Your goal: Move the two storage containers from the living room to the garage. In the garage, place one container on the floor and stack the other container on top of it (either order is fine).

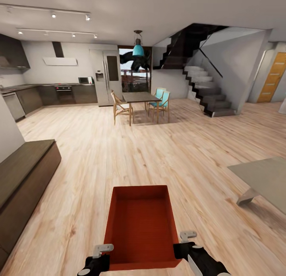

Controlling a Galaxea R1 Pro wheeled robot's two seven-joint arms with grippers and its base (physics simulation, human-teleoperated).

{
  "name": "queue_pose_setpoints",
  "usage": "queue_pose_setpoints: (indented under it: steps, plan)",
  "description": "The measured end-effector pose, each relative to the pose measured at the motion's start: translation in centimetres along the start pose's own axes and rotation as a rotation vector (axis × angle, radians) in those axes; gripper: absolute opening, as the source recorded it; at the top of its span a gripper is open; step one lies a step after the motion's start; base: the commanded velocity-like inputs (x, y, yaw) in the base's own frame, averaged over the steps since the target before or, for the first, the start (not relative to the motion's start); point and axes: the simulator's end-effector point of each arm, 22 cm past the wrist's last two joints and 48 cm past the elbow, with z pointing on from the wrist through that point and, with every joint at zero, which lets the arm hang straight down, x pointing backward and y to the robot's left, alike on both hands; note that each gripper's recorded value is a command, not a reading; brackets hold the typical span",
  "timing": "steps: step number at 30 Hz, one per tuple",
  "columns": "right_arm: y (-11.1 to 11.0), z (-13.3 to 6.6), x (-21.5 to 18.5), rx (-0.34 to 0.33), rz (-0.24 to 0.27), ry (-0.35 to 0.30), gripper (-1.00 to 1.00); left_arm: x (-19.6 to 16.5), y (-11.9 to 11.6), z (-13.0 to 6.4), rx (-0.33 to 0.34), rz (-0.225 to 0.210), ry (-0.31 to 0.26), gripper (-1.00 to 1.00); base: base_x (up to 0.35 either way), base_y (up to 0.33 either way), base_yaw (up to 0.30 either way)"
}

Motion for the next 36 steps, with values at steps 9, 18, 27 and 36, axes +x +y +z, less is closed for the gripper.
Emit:
queue_pose_setpoints:
  steps: [9, 18, 27, 36]
  plan:
    - [-0.01, 0.00, 0.00, 0.001, 0.000, 0.000, -1.00, 0.00, -0.01, 0.00, 0.000, 0.000, 0.000, -1.00, 0.337, 0.091, -0.088]
    - [-0.01, 0.00, -0.01, 0.001, -0.001, 0.000, -1.00, -0.01, 0.00, 0.00, 0.000, 0.000, 0.000, -1.00, 0.337, 0.100, -0.010]
    - [-0.03, -0.07, -0.12, 0.001, 0.000, -0.003, -1.00, -0.14, -0.03, -0.03, 0.001, 0.000, -0.003, -1.00, 0.337, 0.110, -0.105]
    - [-0.02, -0.09, -0.16, 0.001, -0.001, -0.004, -1.00, -0.17, -0.01, -0.06, 0.000, 0.000, -0.003, -1.00, 0.337, 0.123, -0.035]
